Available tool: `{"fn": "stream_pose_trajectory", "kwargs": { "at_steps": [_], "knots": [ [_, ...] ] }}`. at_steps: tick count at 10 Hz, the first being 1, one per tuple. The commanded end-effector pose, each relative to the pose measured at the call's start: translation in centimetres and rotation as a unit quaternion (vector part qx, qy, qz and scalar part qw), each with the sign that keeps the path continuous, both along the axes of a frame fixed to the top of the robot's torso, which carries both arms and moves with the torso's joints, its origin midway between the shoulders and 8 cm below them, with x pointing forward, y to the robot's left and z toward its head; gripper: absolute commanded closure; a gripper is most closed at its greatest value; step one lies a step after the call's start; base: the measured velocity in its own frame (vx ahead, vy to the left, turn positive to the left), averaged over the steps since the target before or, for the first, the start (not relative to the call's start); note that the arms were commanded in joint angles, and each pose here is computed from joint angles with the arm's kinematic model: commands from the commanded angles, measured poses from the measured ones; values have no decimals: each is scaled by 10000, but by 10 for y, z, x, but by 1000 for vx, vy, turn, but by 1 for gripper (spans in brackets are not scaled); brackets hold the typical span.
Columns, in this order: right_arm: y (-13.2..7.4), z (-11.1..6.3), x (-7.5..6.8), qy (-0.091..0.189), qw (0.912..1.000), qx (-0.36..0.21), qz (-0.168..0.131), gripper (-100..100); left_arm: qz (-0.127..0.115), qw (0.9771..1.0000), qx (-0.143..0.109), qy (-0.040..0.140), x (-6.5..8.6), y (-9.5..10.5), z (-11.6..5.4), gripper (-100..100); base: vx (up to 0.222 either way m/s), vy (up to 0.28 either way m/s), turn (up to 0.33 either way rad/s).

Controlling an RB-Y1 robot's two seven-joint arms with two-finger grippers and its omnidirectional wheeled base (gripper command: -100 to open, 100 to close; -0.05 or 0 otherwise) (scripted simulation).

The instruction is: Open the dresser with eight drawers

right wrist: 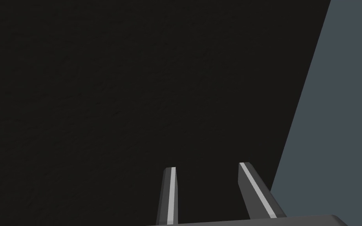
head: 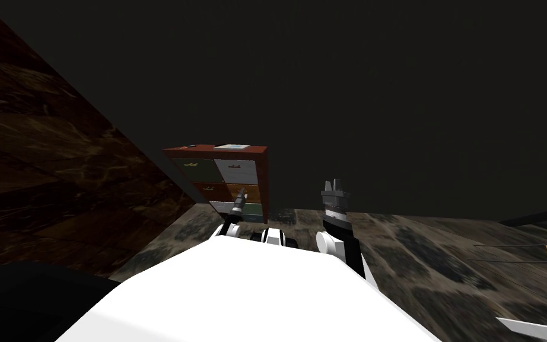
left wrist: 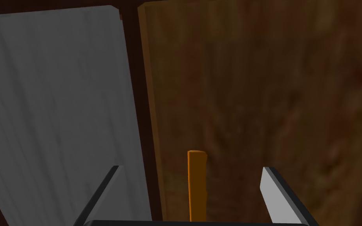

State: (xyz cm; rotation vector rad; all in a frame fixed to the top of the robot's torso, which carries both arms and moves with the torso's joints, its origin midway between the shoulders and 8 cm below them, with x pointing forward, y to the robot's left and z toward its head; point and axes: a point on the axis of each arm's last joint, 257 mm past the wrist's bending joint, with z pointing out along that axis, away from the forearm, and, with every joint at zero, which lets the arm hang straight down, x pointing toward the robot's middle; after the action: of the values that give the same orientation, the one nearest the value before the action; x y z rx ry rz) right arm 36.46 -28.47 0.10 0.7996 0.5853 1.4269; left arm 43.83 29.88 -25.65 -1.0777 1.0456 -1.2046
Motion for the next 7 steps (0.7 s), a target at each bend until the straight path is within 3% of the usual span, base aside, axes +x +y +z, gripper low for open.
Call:
{"fn": "stream_pose_trajectory", "kwargs": {
  "at_steps": [1, 4, 7],
  "knots": [
    [0, 0, 0, 0, 10000, 0, 0, 0, 18, 9999, 29, 112, 5, 1, 1, -100, -6, -46, 1],
    [0, 0, 0, 0, 10000, 0, 0, 0, 23, 9999, 45, 155, 6, 2, 2, -100, -8, -33, 2],
    [0, 0, 0, 1, 10000, -1, -1, 0, 34, 9999, 55, 156, 10, 5, 10, -100, 69, -3, -10]
  ]
}}
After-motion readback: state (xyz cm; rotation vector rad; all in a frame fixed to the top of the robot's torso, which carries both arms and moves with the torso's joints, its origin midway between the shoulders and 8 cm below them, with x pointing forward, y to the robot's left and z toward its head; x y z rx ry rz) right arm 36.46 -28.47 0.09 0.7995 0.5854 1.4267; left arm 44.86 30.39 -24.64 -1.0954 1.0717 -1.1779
